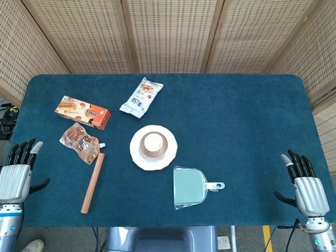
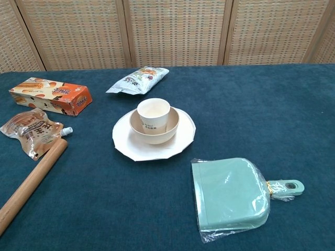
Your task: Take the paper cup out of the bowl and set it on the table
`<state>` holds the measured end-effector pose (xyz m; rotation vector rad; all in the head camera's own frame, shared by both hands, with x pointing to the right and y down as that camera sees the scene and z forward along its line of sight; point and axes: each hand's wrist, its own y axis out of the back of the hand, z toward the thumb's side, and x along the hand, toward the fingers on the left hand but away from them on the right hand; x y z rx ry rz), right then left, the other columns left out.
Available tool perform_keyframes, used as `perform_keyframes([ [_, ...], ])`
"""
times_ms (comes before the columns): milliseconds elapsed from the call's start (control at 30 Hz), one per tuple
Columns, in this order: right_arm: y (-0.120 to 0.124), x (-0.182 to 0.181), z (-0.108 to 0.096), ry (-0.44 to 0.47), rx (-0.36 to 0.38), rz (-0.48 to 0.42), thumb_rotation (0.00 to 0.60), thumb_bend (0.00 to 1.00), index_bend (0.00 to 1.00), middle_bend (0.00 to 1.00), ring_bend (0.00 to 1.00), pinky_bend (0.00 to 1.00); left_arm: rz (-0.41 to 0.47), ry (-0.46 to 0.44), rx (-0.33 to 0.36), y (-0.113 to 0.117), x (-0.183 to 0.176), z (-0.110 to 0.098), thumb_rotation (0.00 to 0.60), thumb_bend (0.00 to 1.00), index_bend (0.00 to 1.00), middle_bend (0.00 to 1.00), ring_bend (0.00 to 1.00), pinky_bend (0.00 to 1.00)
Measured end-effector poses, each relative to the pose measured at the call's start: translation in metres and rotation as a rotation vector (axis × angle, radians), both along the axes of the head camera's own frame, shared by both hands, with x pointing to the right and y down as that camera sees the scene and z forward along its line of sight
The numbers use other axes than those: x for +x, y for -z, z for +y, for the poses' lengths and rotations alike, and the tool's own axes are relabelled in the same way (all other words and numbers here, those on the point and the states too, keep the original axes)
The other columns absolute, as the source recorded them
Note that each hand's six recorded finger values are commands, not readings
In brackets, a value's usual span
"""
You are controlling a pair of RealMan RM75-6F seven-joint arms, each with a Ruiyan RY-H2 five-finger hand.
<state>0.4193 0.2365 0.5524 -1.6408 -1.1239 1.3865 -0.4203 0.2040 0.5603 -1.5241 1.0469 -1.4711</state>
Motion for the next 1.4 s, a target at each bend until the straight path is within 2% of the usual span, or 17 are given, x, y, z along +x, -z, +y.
perform_keyframes([
  [267,0.000,0.012,-0.007,-0.040,0.000,-0.010,0.600,0.13,0.00,0.00,0.00,0.00,-0.020,-0.158,0.004,-0.008,0.054,-0.052,0.600,0.00,0.00,0.00,0.00,0.00],
  [400,0.002,0.020,-0.011,-0.062,0.006,-0.015,0.600,0.13,0.00,0.00,0.00,0.00,-0.014,-0.229,-0.034,-0.020,0.089,-0.080,0.600,0.00,0.05,0.00,0.00,0.00],
  [500,0.002,0.026,-0.013,-0.080,0.009,-0.018,0.600,0.13,0.00,0.00,0.00,0.00,0.002,-0.269,-0.072,-0.032,0.116,-0.098,0.600,0.05,0.11,0.00,0.00,0.00],
  [700,-0.001,0.044,-0.020,-0.132,0.008,-0.018,0.600,0.13,0.00,0.00,0.00,0.00,0.013,-0.353,-0.155,-0.058,0.177,-0.123,0.600,0.07,0.19,0.00,0.00,0.00],
  [1000,-0.001,0.061,-0.028,-0.181,0.020,-0.027,0.600,0.13,0.00,0.00,0.00,0.00,0.015,-0.429,-0.256,-0.099,0.255,-0.139,0.600,0.07,0.21,0.00,0.00,0.00],
  [1133,-0.001,0.064,-0.029,-0.188,0.027,-0.028,0.600,0.13,0.00,0.00,0.00,0.00,0.014,-0.441,-0.278,-0.108,0.270,-0.139,0.600,0.14,0.21,0.00,0.00,0.00],
  [1400,-0.003,0.067,-0.030,-0.197,0.028,-0.027,0.600,0.13,0.00,0.00,0.00,0.00,0.009,-0.472,-0.301,-0.117,0.291,-0.142,0.600,0.14,0.20,0.00,0.00,0.00],
])
